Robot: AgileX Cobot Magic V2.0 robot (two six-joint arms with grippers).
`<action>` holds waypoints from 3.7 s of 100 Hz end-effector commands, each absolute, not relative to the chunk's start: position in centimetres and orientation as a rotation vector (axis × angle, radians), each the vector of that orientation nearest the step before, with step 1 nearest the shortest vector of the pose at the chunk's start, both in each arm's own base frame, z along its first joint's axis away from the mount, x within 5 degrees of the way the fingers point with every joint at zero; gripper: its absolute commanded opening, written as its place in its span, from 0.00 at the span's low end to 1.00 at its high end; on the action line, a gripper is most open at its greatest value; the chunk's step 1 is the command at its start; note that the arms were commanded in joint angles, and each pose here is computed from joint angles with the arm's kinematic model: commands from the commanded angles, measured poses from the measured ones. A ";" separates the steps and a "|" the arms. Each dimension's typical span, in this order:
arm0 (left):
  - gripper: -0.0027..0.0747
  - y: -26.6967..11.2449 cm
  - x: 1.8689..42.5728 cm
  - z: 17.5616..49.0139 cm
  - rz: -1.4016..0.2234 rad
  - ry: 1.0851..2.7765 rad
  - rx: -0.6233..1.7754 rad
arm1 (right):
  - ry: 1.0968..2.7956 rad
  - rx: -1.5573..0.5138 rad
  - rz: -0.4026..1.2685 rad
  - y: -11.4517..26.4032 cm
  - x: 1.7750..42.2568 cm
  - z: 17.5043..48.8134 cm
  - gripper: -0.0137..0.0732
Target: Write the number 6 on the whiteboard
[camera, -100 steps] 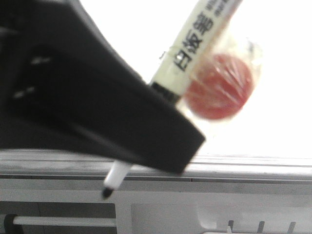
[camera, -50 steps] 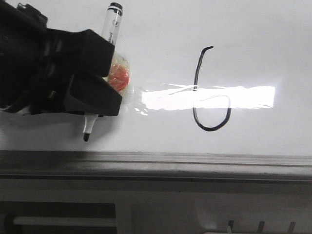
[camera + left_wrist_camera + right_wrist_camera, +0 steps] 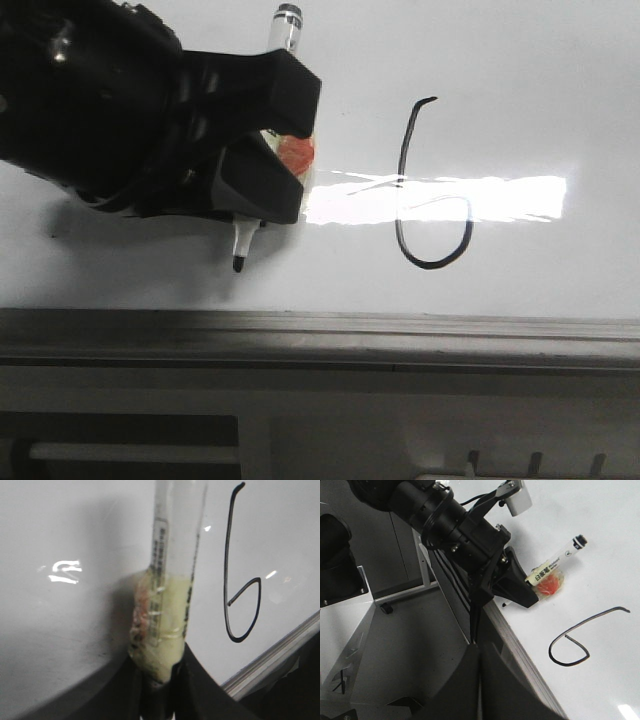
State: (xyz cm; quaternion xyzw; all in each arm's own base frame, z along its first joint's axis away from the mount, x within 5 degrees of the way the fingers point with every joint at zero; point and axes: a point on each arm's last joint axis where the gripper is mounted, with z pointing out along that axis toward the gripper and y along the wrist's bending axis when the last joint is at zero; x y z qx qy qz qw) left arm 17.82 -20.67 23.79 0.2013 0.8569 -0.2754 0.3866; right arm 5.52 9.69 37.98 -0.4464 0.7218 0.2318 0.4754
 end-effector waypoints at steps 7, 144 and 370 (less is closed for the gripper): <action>0.01 -19.9 19.2 23.3 -0.538 2.197 0.410 | 1.684 -1.046 0.598 9.7 5.6 39.4 0.09; 0.81 -19.2 19.3 24.0 -0.502 2.181 0.340 | 1.650 -1.040 0.582 9.7 5.7 39.6 0.09; 0.01 -2.7 6.6 21.6 -0.332 1.677 0.286 | 1.687 -0.683 0.449 -2.6 3.3 31.6 0.11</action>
